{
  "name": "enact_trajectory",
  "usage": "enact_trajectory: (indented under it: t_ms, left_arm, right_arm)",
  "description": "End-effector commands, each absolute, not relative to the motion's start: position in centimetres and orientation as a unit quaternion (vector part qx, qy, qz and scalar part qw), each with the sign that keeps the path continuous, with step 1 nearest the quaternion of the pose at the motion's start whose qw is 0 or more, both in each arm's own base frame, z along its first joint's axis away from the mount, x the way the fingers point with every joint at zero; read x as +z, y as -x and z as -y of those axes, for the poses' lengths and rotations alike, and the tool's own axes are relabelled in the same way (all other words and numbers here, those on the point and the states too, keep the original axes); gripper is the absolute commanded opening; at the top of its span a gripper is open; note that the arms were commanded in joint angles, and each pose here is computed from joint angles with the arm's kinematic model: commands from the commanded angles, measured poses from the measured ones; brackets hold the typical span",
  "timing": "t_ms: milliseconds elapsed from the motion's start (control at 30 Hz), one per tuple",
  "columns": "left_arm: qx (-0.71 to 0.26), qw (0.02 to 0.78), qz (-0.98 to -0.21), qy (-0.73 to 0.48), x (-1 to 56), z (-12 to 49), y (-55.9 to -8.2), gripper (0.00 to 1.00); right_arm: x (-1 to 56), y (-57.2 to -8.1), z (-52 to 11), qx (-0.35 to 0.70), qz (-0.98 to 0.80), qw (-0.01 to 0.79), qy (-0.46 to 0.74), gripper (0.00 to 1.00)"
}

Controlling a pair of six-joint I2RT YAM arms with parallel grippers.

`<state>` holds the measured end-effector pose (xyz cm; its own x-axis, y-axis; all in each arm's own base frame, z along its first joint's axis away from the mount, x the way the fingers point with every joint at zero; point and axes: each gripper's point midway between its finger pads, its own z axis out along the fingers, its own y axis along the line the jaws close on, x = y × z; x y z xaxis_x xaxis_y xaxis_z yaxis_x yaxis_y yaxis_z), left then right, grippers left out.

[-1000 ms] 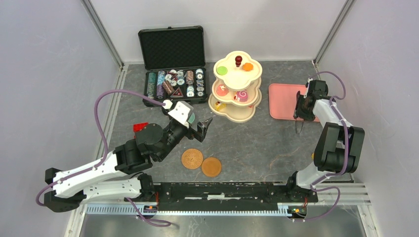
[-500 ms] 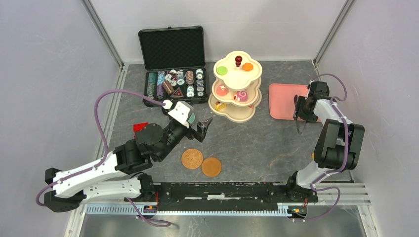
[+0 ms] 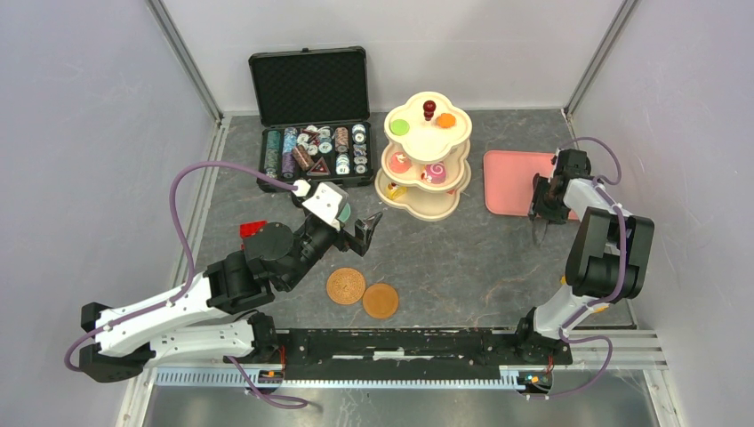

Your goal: Serve the afternoon tea

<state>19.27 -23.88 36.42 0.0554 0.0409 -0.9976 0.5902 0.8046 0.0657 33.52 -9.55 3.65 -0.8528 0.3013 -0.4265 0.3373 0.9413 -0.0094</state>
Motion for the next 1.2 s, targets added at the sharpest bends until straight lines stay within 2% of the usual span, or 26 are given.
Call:
enact_trajectory:
  t_ms: [0, 133, 867, 1167]
  left_arm:
    - [-0.211, 0.695, -0.646, -0.235, 37.3, 24.0, -19.1, 1.0]
    - [-0.21, 0.696, -0.646, -0.234, 37.3, 23.9, -19.1, 1.0]
    - [-0.209, 0.696, -0.646, -0.234, 37.2, 23.9, -19.1, 1.0]
    - [-0.208, 0.696, -0.646, -0.233, 37.3, 23.9, -19.1, 1.0]
  right_arm:
    - [3.8, -34.4, 10.0, -0.045, -0.959, 0.229, -0.161, 0.5]
    - [3.3, -34.5, 9.9, -0.043, -0.96, 0.225, -0.162, 0.48]
    - [6.8, -35.4, 9.6, -0.033, -0.946, 0.277, -0.163, 0.01]
    - [9.3, -35.0, 8.4, -0.004, -0.941, 0.301, -0.155, 0.0]
